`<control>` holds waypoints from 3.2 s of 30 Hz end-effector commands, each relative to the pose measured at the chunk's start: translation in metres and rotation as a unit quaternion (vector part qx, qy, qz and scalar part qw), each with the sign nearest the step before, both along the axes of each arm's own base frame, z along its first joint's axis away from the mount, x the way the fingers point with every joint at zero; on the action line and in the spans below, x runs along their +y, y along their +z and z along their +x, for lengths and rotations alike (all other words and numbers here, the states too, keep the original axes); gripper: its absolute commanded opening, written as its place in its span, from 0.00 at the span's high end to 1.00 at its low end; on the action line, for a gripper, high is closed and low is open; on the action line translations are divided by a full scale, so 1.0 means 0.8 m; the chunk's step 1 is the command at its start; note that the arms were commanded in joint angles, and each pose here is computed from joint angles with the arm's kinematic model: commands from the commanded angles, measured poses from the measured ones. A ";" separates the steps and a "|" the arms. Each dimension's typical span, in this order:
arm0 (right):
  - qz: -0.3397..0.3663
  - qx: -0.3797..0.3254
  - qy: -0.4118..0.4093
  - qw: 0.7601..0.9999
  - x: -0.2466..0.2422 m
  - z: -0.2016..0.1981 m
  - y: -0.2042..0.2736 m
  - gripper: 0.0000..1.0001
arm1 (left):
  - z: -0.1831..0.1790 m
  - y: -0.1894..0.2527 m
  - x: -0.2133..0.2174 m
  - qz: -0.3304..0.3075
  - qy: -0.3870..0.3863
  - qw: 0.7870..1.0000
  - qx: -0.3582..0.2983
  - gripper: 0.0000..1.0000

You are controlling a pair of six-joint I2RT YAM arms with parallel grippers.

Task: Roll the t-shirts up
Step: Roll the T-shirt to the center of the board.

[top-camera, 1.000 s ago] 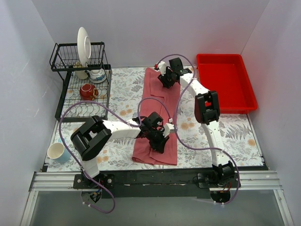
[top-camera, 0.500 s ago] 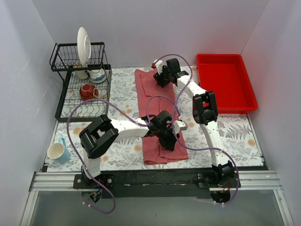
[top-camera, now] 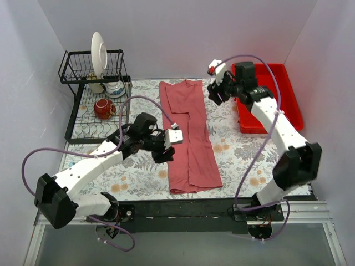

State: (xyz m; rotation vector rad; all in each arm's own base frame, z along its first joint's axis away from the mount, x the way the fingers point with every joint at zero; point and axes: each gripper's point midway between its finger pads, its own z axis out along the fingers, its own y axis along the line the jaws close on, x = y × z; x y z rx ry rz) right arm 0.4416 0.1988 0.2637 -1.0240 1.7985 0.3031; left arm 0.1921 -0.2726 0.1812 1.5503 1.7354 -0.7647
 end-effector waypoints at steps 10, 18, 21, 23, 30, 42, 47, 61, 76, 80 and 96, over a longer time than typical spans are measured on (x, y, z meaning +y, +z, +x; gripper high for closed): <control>-0.027 0.224 0.042 0.973 -0.039 -0.204 -0.146 0.37 | -0.027 -0.089 0.012 0.005 -0.044 0.999 0.009 0.55; -0.011 0.228 0.163 0.960 -0.014 -0.240 -0.132 0.37 | -0.076 -0.106 -0.040 0.005 -0.111 0.991 0.071 0.64; -0.042 0.200 0.246 0.947 -0.005 -0.277 -0.137 0.37 | -0.062 -0.106 -0.041 0.004 -0.053 0.994 0.096 0.67; -0.060 0.193 0.276 0.940 -0.008 -0.298 -0.156 0.38 | -0.054 -0.094 -0.036 -0.017 -0.017 0.992 0.123 0.66; -0.132 0.059 0.448 0.882 0.040 -0.374 -0.188 0.39 | -0.037 -0.099 -0.023 -0.035 0.065 0.964 0.256 0.59; -0.160 0.002 0.602 0.782 0.089 -0.455 -0.230 0.46 | 0.024 -0.116 -0.036 -0.054 0.122 0.944 0.303 0.56; -0.177 0.008 0.615 0.769 0.084 -0.457 -0.250 0.52 | 0.042 -0.135 -0.035 -0.045 0.140 0.940 0.309 0.56; -0.192 0.015 0.629 0.753 0.085 -0.454 -0.284 0.54 | 0.050 -0.160 -0.035 -0.029 0.148 0.938 0.312 0.56; -0.216 0.024 0.633 0.743 0.063 -0.459 -0.294 0.92 | 0.054 -0.170 -0.026 -0.011 0.152 0.944 0.294 0.56; -0.226 0.029 0.626 0.746 0.043 -0.466 -0.292 0.94 | 0.057 -0.168 -0.026 -0.010 0.153 0.945 0.289 0.56; -0.240 0.030 0.580 0.778 0.022 -0.459 -0.268 0.67 | 0.060 -0.071 -0.031 -0.054 0.089 0.974 0.201 0.52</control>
